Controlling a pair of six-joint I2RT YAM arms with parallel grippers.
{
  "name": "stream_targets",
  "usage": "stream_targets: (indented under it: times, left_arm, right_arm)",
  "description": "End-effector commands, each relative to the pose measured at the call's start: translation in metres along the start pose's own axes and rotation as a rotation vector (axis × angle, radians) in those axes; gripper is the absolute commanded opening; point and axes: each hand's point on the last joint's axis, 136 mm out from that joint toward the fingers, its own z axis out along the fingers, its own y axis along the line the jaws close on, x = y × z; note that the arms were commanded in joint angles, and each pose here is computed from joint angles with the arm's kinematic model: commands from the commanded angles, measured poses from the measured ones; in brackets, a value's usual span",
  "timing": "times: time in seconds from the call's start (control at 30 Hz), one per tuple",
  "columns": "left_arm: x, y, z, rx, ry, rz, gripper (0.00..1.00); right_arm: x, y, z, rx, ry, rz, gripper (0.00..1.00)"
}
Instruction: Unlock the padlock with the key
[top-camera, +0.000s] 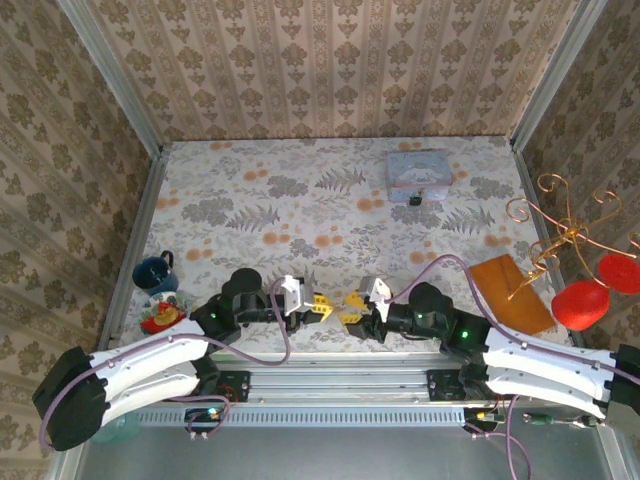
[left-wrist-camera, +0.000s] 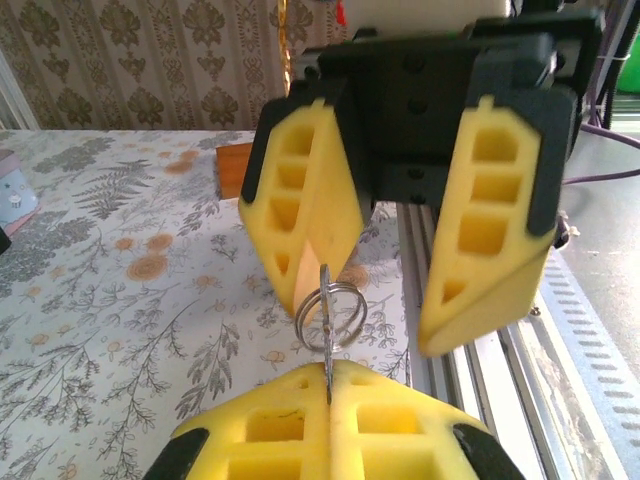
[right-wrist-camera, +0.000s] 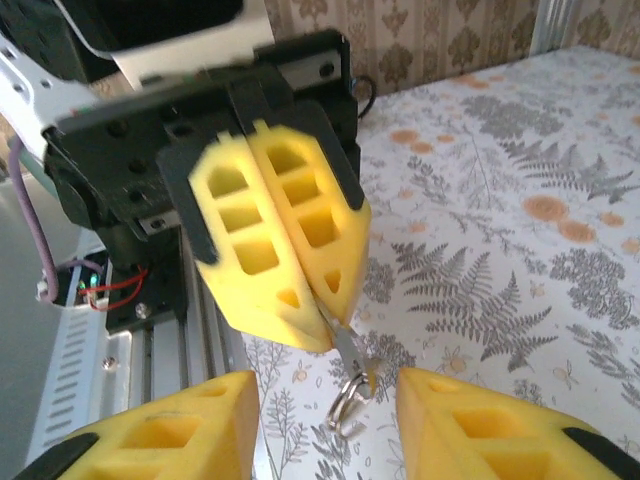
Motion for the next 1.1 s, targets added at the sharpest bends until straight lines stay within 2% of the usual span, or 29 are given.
stream_targets:
  times: [0.0, 0.2, 0.43, 0.67, 1.07]
  left_arm:
    - [-0.009, -0.007, 0.002, 0.046, -0.007, 0.030, 0.00]
    - [-0.005, -0.007, 0.004, 0.056, 0.011, 0.028, 0.00]
    - [-0.001, -0.006, 0.006, 0.057, 0.029, 0.024, 0.00]
    - [-0.001, -0.007, 0.007, 0.065, 0.026, 0.023, 0.00]
    - [-0.001, -0.009, 0.006, 0.076, 0.026, 0.028, 0.00]
  right_arm:
    - [-0.004, 0.002, 0.004, -0.021, -0.002, -0.011, 0.38]
    - [0.000, 0.001, 0.009, -0.020, 0.020, -0.005, 0.29]
    - [0.004, -0.010, 0.000, 0.051, 0.002, -0.014, 0.30]
    - [0.006, -0.009, 0.000, 0.050, 0.031, -0.015, 0.21]
    - [0.005, -0.009, 0.006, 0.041, 0.039, -0.015, 0.16]
